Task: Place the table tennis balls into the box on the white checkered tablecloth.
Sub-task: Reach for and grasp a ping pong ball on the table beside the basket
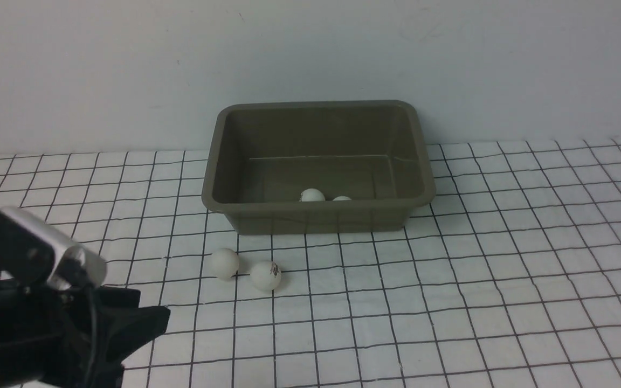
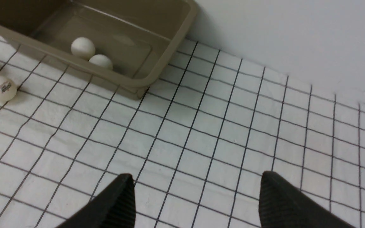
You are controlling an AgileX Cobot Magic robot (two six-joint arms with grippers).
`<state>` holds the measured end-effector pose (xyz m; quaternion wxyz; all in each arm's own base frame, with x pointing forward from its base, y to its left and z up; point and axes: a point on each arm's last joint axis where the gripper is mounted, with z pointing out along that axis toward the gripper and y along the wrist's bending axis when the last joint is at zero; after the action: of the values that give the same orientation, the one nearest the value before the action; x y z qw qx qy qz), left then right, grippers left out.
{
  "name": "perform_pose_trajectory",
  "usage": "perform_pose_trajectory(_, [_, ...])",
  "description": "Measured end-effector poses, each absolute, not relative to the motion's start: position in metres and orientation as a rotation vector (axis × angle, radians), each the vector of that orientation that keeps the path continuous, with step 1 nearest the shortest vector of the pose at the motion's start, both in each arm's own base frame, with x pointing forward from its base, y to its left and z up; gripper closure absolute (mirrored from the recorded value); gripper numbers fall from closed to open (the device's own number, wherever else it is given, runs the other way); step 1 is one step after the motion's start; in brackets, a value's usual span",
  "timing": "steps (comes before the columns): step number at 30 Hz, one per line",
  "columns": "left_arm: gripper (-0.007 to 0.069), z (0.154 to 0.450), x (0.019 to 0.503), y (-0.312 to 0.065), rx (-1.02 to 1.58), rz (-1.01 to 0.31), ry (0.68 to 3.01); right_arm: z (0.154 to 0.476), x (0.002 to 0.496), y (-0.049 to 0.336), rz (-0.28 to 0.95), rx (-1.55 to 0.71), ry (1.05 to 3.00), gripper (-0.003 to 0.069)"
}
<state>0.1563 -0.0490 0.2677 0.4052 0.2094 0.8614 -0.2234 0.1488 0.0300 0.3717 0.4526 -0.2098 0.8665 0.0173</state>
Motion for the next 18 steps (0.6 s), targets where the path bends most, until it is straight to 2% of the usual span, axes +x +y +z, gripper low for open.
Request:
perform_pose_trajectory(4, [0.0309, 0.254, 0.193, -0.049, 0.547, -0.610, 2.263, 0.366, 0.150, 0.030, 0.041, -0.521, 2.144, 0.0182])
perform_pose_trajectory(11, [0.0195, 0.231, 0.254, -0.073, 0.590, -0.738, 2.373, 0.368, 0.153, 0.030, 0.027, -0.519, 2.099, 0.0182])
perform_pose_trajectory(18, [0.0188, 0.210, 0.285, -0.110, 0.623, -0.666, 2.389, 0.370, 0.154, 0.030, 0.025, -0.511, 2.073, 0.0183])
